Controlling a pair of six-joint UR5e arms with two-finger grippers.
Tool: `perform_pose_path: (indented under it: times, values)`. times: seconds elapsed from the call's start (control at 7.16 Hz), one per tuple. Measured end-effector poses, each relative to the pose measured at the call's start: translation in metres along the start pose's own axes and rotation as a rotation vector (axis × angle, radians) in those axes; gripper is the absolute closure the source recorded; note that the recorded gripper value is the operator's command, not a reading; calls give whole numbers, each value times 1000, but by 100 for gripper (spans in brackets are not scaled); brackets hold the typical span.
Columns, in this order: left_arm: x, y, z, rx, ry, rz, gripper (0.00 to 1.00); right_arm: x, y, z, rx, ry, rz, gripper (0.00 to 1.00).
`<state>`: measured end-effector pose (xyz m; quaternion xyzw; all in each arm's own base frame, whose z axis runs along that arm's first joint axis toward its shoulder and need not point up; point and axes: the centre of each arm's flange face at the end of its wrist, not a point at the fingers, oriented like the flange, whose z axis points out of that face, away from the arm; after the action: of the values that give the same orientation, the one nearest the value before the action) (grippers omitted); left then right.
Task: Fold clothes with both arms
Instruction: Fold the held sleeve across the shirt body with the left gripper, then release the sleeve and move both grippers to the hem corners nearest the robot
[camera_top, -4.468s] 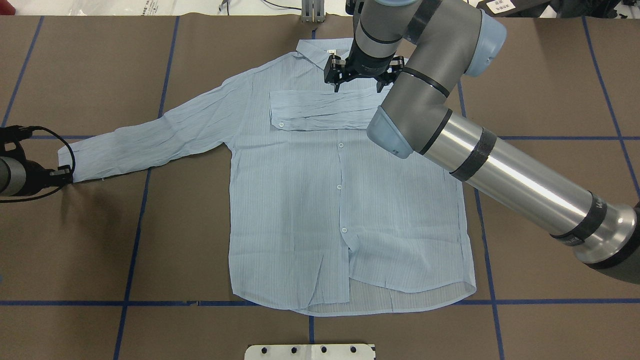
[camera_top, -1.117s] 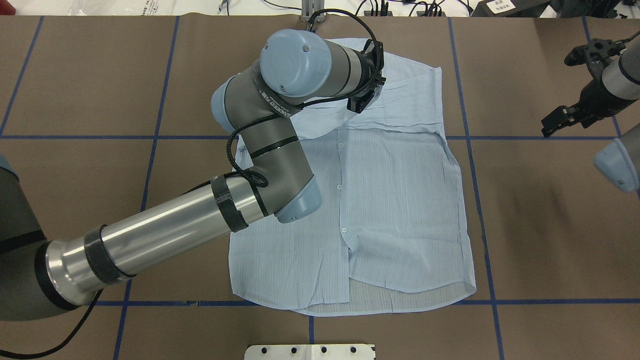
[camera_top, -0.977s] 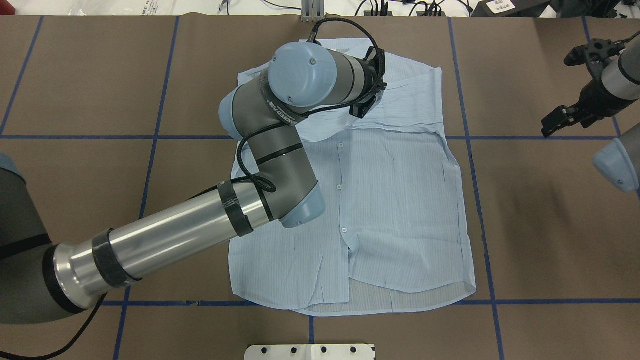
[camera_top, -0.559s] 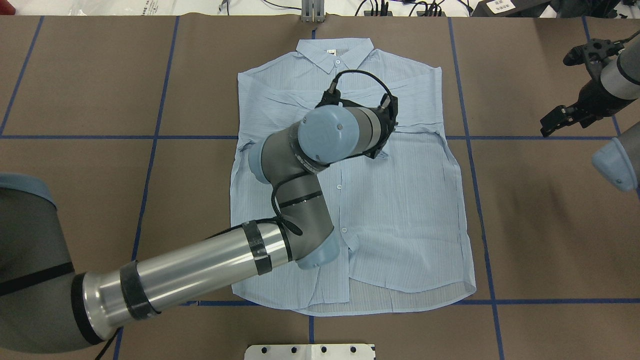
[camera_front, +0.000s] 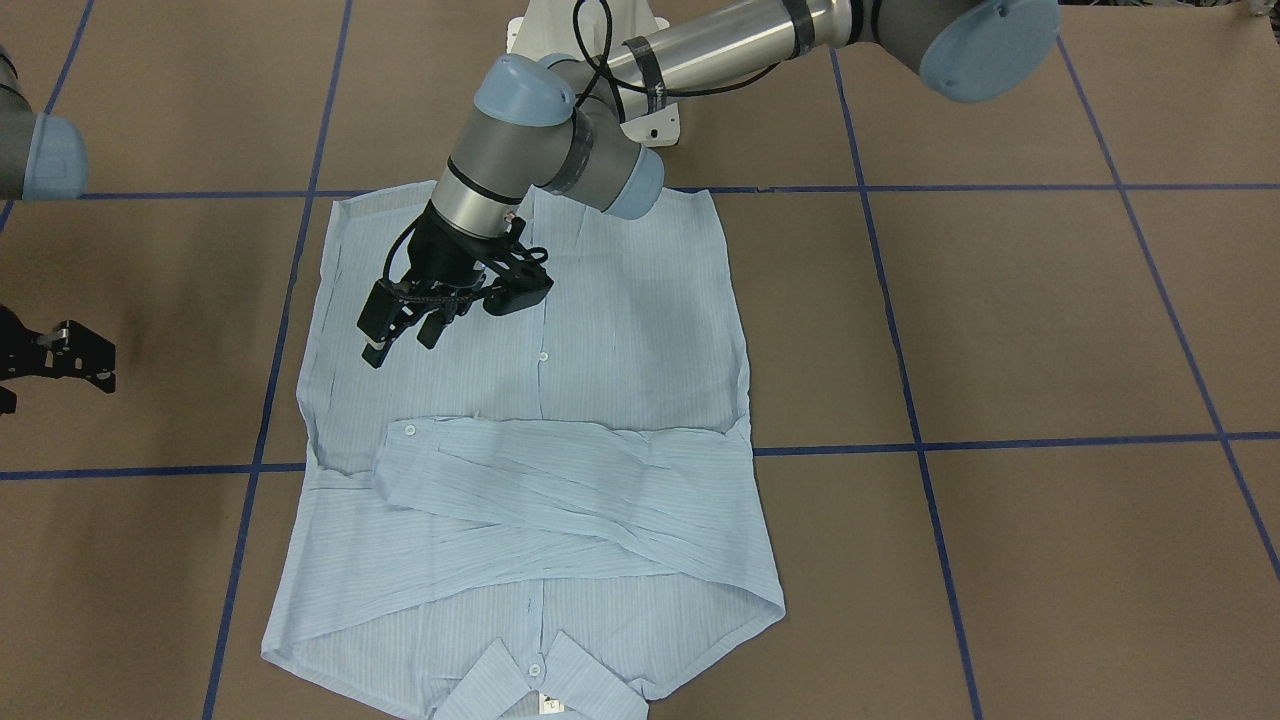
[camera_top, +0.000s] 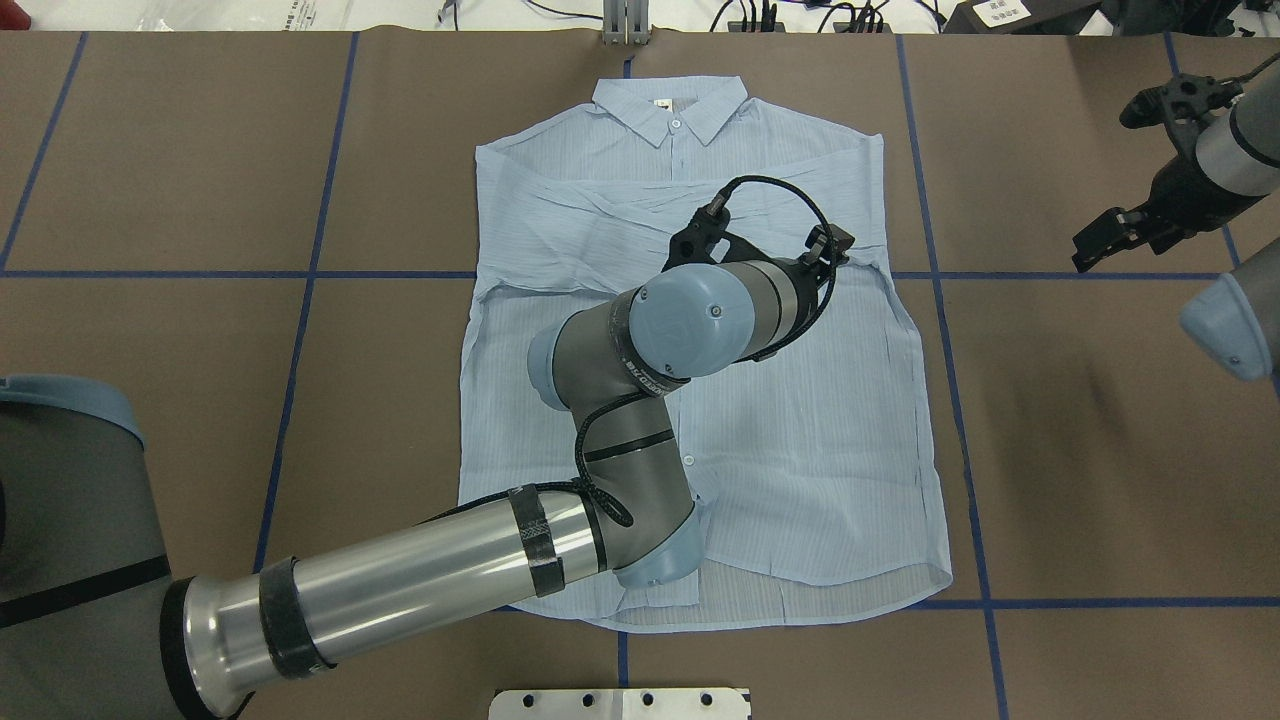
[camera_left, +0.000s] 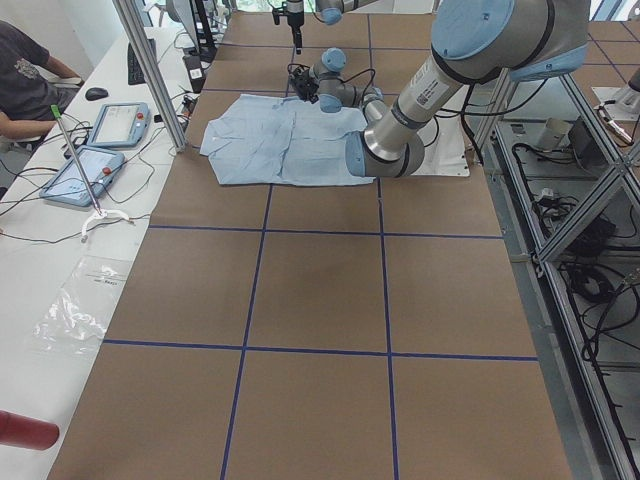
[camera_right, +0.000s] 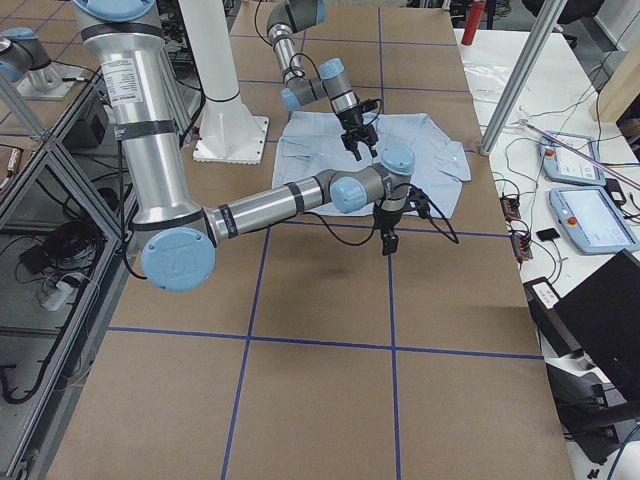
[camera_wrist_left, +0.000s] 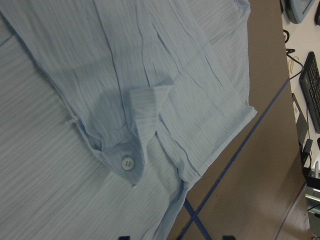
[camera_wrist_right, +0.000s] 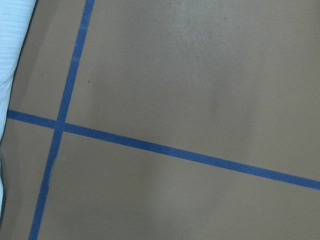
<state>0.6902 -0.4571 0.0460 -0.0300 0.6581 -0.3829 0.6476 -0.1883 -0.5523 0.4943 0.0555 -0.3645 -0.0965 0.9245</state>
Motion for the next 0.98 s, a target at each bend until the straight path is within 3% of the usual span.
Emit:
perform_pose_path:
  times: [0.28, 0.42, 0.7, 0.98]
  values:
    - [0, -5, -8, -8, -7, 51, 0, -8, 4, 1, 30, -39, 37, 0]
    - [-13, -13, -20, -24, -45, 99, 0, -16, 12, 5, 50, -63, 60, 0]
    - [-56, -42, -86, -40, -134, 233, 0, -38, 50, 25, 95, -143, 117, 0]
    - [-95, -73, -159, -62, -165, 331, 0, -78, 103, 43, 97, -186, 176, 0]
